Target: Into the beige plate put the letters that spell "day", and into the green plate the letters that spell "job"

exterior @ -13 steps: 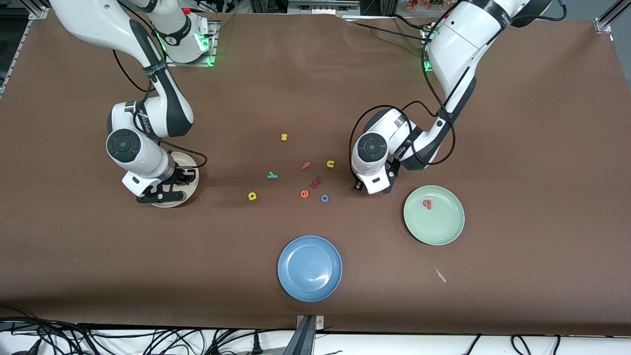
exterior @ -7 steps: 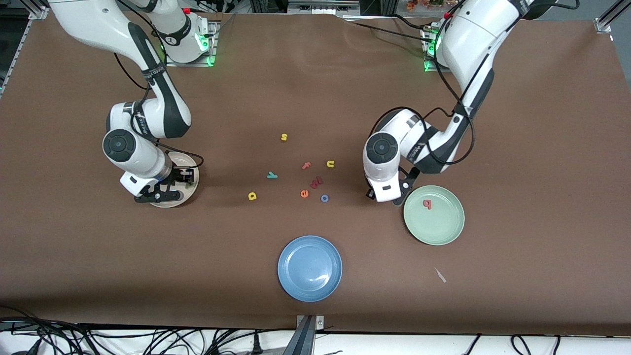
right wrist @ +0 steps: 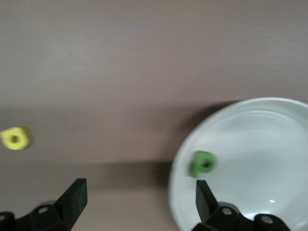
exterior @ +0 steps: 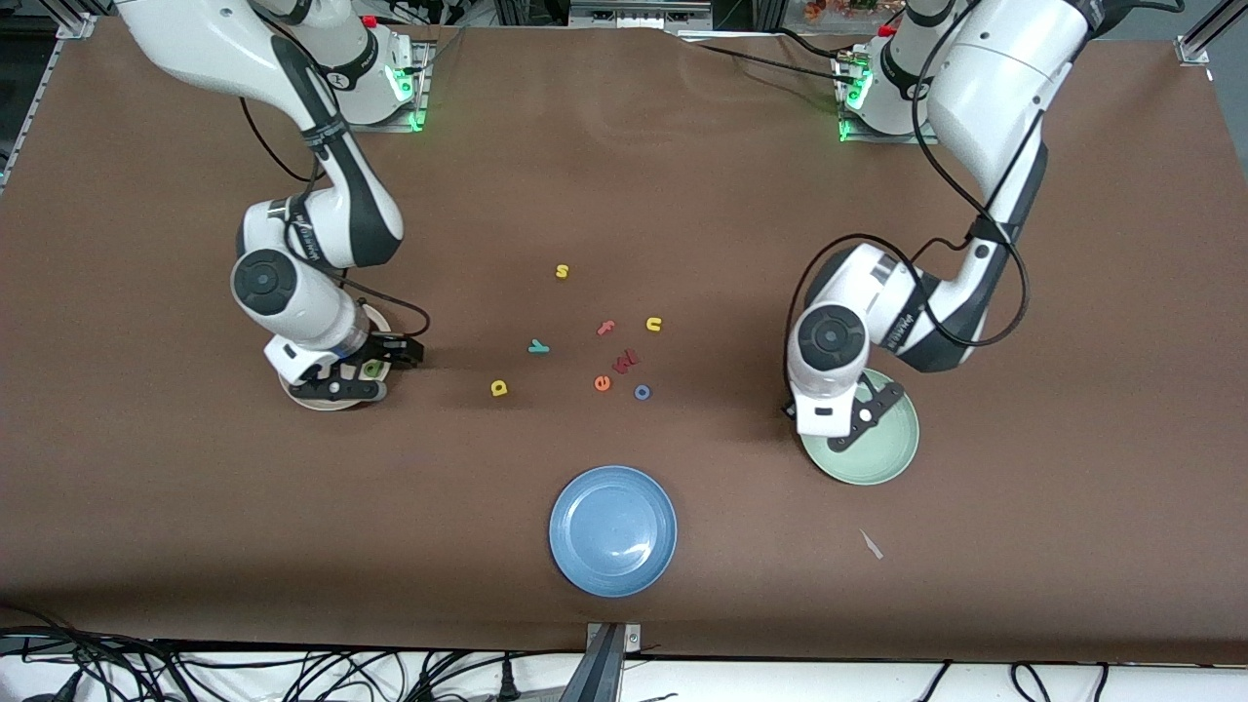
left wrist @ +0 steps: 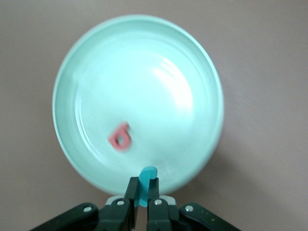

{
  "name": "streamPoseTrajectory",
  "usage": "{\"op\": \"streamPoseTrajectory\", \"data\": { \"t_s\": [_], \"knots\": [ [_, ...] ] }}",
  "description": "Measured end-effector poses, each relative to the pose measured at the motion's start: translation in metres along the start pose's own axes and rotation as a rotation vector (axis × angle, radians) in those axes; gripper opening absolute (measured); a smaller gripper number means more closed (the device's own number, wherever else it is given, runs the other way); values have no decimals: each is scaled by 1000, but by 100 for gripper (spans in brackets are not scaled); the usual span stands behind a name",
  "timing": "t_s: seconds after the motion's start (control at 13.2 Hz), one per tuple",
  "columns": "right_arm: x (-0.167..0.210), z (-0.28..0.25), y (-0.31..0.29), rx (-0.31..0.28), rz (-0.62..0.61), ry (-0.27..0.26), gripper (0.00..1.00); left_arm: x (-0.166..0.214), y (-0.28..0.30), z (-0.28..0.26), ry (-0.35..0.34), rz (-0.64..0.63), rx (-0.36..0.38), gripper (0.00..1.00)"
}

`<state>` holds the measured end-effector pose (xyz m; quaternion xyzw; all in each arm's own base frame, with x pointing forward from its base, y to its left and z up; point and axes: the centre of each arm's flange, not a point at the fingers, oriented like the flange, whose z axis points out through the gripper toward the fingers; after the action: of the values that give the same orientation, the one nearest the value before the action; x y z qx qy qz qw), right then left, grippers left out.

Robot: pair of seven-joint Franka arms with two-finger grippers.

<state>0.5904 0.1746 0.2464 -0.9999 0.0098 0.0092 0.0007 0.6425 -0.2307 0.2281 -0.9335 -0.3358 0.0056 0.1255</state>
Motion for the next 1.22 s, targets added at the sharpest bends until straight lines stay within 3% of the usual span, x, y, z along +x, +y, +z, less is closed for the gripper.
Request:
{"op": "streamPoseTrajectory", "data": {
  "t_s": [0.15,0.23,0.68,0.91,1.22],
  "knots": [
    [3,-1,-35,20,20,13,100,9,-1,19,-4,55,-6,8],
    [5,0,-48,30,26,17,100,10,0,25,-6,90,-8,15],
    [21,14,-101,79,19,26,100,24,9,-10,30,250,-67,73],
    [21,33,-118,79,1,9,100,-8,34,-44,-7,292,-149,100],
    [24,49,-122,77,-1,-3,96,-77,75,-79,-45,442,-241,100]
  ]
}}
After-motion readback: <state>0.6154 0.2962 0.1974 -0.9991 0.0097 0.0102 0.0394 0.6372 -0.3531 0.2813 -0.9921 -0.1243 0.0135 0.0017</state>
